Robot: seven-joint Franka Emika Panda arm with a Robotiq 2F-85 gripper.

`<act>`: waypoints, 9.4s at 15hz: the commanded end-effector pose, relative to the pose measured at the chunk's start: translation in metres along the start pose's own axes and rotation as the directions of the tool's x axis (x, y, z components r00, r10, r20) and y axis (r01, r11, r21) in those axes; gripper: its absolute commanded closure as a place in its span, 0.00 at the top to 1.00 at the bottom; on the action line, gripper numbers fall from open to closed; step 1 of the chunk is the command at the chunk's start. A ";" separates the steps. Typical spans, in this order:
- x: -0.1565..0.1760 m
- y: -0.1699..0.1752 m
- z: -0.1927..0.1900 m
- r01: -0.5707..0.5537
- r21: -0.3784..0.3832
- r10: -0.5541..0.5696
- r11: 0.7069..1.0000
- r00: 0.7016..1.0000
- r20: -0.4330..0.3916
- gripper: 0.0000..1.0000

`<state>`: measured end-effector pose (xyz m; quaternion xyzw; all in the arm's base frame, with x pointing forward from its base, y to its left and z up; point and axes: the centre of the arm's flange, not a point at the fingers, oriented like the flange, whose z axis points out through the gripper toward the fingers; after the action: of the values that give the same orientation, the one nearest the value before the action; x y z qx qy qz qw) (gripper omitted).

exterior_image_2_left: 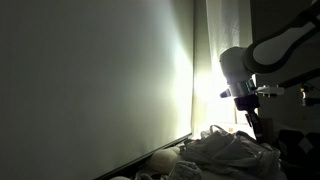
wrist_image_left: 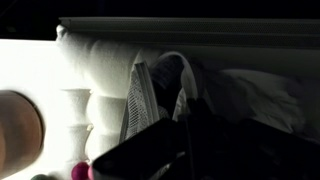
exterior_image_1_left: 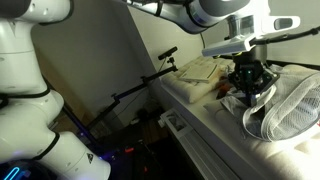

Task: Take the pair of socks out of the bag then move the bag slightly forward

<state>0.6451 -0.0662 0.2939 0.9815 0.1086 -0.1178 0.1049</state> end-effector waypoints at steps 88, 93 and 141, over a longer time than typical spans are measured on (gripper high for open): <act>-0.026 -0.034 0.003 0.174 0.011 -0.169 0.985 0.968 -0.188 1.00; -0.029 -0.024 0.024 0.089 0.081 -0.075 0.993 0.984 -0.160 1.00; 0.002 0.006 0.037 -0.563 0.205 0.592 0.801 0.795 -0.130 0.18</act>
<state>0.6359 -0.0799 0.2511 0.9784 -0.2025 0.0030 0.0414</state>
